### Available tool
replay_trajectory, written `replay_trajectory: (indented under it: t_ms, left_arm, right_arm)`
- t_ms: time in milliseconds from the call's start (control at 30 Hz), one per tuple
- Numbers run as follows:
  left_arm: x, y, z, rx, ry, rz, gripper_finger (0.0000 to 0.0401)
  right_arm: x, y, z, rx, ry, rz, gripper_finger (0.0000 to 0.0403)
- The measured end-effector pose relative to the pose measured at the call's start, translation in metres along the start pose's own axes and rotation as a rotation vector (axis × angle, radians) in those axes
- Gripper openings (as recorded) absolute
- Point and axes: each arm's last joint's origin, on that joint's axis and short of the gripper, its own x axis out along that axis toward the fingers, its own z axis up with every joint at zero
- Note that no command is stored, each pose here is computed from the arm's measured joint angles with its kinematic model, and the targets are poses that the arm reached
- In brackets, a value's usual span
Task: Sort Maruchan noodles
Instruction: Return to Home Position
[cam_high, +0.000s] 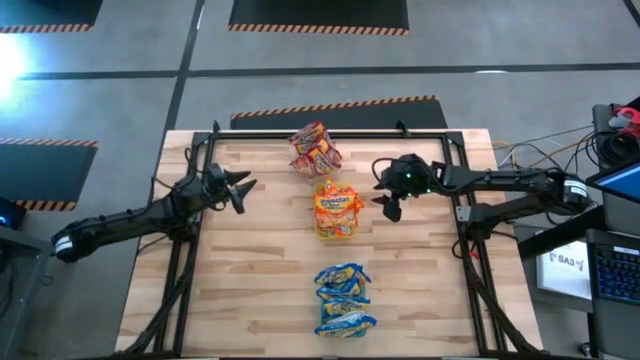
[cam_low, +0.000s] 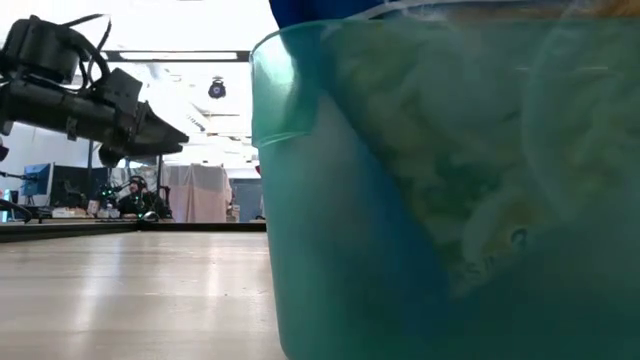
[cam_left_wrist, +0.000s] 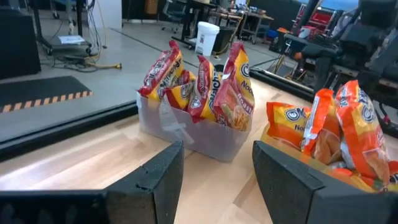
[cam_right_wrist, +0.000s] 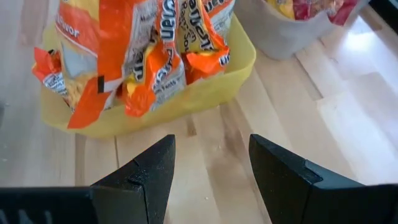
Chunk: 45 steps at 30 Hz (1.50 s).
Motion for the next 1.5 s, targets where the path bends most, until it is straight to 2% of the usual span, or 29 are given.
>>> replay_trajectory:
  t_ms: [300,467,767,1233,1500]
  left_arm:
    - [0.001,0.000,-0.002,0.009,0.019,0.005,0.0174]
    - [0.001,0.000,-0.002,0.000,0.028,0.008,0.0174]
    - [0.001,0.000,-0.001,0.035,0.026,0.007,0.0174]
    - [0.000,0.000,0.001,0.033,0.011,0.003,0.0174]
    - [-0.005,-0.001,0.007,0.022,-0.050,-0.011,0.0174]
  right_arm:
    - [0.000,0.000,-0.022,0.062,-0.080,-0.009,0.0194]
    - [-0.001,0.001,-0.022,0.069,-0.090,-0.009,0.0194]
    - [-0.001,0.000,-0.022,-0.094,-0.086,-0.017,0.0194]
    - [-0.003,0.001,-0.024,-0.090,-0.094,-0.018,0.0194]
    - [-0.016,0.004,-0.052,-0.096,-0.134,-0.019,0.0194]
